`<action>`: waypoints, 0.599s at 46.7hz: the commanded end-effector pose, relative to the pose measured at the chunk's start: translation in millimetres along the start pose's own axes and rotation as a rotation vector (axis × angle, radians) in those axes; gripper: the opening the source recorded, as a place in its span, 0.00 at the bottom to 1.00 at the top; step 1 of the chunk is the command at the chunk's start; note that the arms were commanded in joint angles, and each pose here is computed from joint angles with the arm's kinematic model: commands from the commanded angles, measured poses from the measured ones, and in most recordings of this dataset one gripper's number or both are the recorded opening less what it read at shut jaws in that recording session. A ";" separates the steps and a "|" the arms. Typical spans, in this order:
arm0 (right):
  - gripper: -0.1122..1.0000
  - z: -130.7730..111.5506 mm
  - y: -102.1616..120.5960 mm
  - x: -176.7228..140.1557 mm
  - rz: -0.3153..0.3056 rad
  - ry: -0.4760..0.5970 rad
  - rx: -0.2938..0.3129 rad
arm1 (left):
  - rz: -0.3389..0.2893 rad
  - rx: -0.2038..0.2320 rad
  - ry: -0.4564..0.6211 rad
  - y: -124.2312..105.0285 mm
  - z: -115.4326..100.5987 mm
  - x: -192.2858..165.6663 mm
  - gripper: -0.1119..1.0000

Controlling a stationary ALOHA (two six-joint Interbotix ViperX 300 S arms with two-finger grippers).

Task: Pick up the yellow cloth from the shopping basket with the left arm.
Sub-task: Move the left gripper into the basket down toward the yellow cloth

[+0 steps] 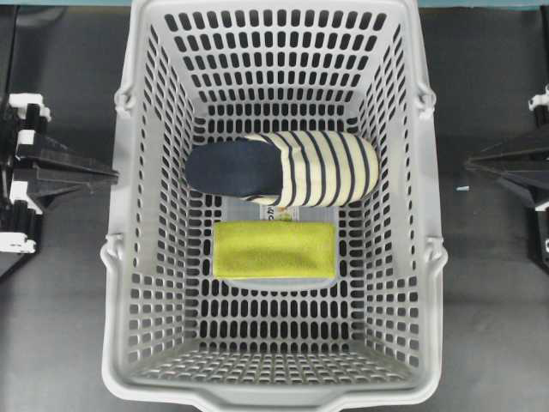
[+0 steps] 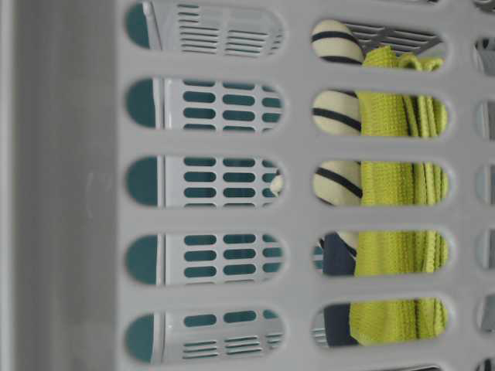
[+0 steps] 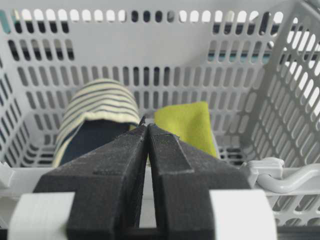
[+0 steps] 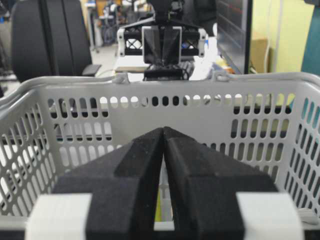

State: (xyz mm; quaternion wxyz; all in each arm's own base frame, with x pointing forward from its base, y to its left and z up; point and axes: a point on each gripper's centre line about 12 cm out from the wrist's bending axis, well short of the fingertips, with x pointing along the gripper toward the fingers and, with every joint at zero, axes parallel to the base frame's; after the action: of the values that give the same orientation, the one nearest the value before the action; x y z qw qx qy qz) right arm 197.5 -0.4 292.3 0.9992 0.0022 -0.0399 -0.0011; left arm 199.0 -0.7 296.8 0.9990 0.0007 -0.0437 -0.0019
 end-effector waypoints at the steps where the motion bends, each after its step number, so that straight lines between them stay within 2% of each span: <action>1: 0.10 7.5 0.0 2.6 0.000 -0.020 0.014 | -0.012 0.028 -0.015 -1.7 27.0 7.5 0.15; 5: 0.10 7.3 -1.2 2.6 -0.008 -0.019 0.036 | -0.010 0.028 0.023 -1.5 43.0 15.4 0.10; 11: 0.10 7.6 -1.9 3.3 -0.012 -0.016 0.060 | -0.013 0.031 0.141 -2.6 61.4 34.8 0.10; 21: 0.13 6.1 -3.3 3.5 -0.019 0.030 0.063 | -0.026 0.051 0.416 -7.0 75.2 83.7 0.10; 25: 0.30 5.7 -3.6 3.4 -0.021 0.042 0.066 | -0.024 0.060 0.518 -6.6 74.7 102.8 0.10; 28: 0.47 6.0 -3.5 3.4 -0.021 0.048 0.063 | -0.024 0.067 0.588 -6.7 71.7 115.7 0.10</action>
State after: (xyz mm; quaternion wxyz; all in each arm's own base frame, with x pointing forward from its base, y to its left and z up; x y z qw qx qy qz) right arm 198.4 -3.5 288.5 0.9994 0.0320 -0.0064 -0.0094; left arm 291.6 -7.5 367.6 0.9751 0.0305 0.2193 -0.0125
